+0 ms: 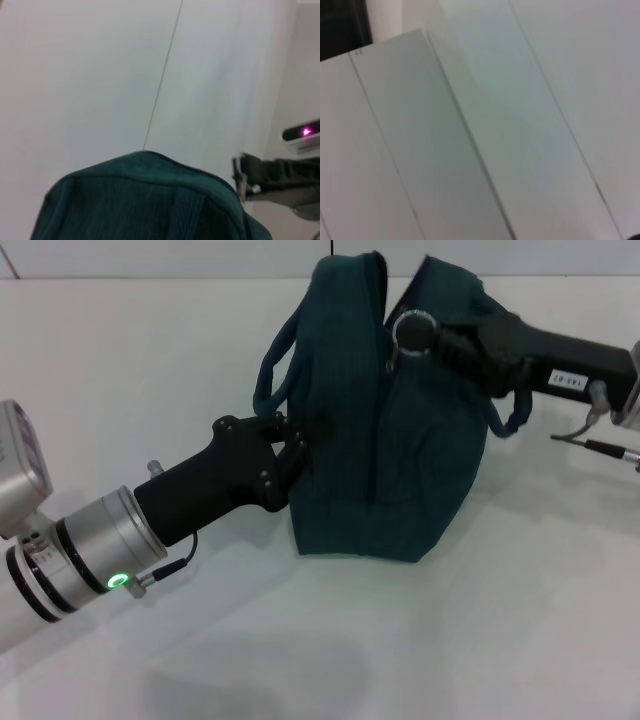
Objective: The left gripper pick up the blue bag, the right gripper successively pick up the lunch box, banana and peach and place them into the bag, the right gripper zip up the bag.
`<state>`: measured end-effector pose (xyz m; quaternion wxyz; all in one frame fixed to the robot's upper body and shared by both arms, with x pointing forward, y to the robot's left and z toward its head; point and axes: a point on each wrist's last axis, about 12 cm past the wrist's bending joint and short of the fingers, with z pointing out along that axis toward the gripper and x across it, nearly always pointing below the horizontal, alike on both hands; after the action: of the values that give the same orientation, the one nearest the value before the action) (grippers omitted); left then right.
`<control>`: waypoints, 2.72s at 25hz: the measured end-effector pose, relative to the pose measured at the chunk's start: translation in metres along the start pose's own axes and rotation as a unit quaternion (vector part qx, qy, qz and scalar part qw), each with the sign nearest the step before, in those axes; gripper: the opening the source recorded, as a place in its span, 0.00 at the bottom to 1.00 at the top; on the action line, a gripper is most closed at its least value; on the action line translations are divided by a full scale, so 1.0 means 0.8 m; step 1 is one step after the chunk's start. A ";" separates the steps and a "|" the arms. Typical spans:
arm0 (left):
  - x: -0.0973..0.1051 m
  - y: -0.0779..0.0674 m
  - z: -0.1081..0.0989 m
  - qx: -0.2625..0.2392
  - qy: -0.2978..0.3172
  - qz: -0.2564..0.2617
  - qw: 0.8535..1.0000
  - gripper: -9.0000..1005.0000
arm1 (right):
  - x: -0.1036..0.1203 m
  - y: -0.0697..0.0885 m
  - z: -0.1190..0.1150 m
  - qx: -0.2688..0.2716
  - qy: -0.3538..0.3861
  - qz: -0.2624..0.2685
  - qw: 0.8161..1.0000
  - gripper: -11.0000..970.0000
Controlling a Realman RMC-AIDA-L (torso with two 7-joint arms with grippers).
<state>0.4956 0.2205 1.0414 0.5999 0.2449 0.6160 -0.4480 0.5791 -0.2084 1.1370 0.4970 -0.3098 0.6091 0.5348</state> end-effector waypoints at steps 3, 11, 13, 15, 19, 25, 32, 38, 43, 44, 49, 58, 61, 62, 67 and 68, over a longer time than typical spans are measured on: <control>0.003 -0.003 -0.001 0.003 0.004 0.007 1.000 0.06 | -0.003 -0.004 -0.001 0.015 -0.021 0.005 1.000 0.02; 0.008 -0.007 -0.004 0.008 0.012 0.011 1.000 0.06 | -0.001 -0.012 -0.007 0.048 -0.051 0.012 0.997 0.02; 0.007 -0.006 -0.005 0.008 0.012 0.013 1.000 0.06 | 0.000 -0.011 -0.007 0.046 -0.048 0.010 0.998 0.02; 0.006 -0.005 -0.006 0.007 0.011 0.014 1.000 0.06 | 0.001 -0.010 -0.007 0.041 -0.045 0.009 0.998 0.02; 0.000 -0.001 -0.011 0.007 0.005 0.025 1.000 0.06 | 0.009 -0.001 -0.007 0.019 -0.036 0.009 0.999 0.02; -0.019 0.001 -0.046 0.016 -0.012 0.078 0.997 0.06 | 0.012 0.007 -0.005 -0.005 -0.033 0.013 0.999 0.02; -0.028 0.007 -0.067 0.006 -0.010 0.094 0.996 0.06 | 0.008 -0.008 -0.003 0.041 -0.041 0.014 0.998 0.02; -0.028 0.010 -0.068 0.004 -0.003 0.099 0.995 0.06 | 0.001 -0.022 -0.005 0.088 -0.057 0.014 0.994 0.02; -0.030 0.012 -0.067 0.006 -0.003 0.102 0.995 0.06 | 0.000 -0.033 -0.013 0.127 -0.060 0.015 0.990 0.02; -0.031 0.012 -0.067 0.006 -0.003 0.102 0.995 0.06 | 0.001 -0.034 -0.014 0.133 -0.060 0.014 0.989 0.02; -0.032 0.013 -0.064 0.003 -0.012 0.101 0.995 0.06 | 0.006 -0.039 -0.026 0.160 -0.059 0.003 0.985 0.02; -0.038 0.019 -0.065 -0.048 -0.056 0.081 0.994 0.06 | 0.026 -0.009 -0.039 0.098 -0.061 0.005 0.993 0.02; -0.040 0.025 -0.069 -0.062 -0.056 0.065 0.994 0.06 | 0.028 0.000 -0.043 0.077 -0.070 0.007 0.995 0.02; -0.041 0.026 -0.069 -0.064 -0.054 0.062 0.995 0.06 | 0.029 -0.001 -0.045 0.082 -0.071 0.009 0.994 0.02; -0.039 0.030 -0.066 -0.071 -0.046 0.055 0.995 0.06 | 0.037 -0.020 -0.055 0.154 -0.058 0.020 0.986 0.02; -0.038 0.030 -0.065 -0.071 -0.045 0.054 0.995 0.06 | 0.038 -0.024 -0.056 0.169 -0.054 0.021 0.984 0.02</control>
<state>0.4933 0.2831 1.0583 0.6665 0.2141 0.6045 -0.3802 0.5744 -0.2514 1.0988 0.5626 -0.1795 0.6694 0.4507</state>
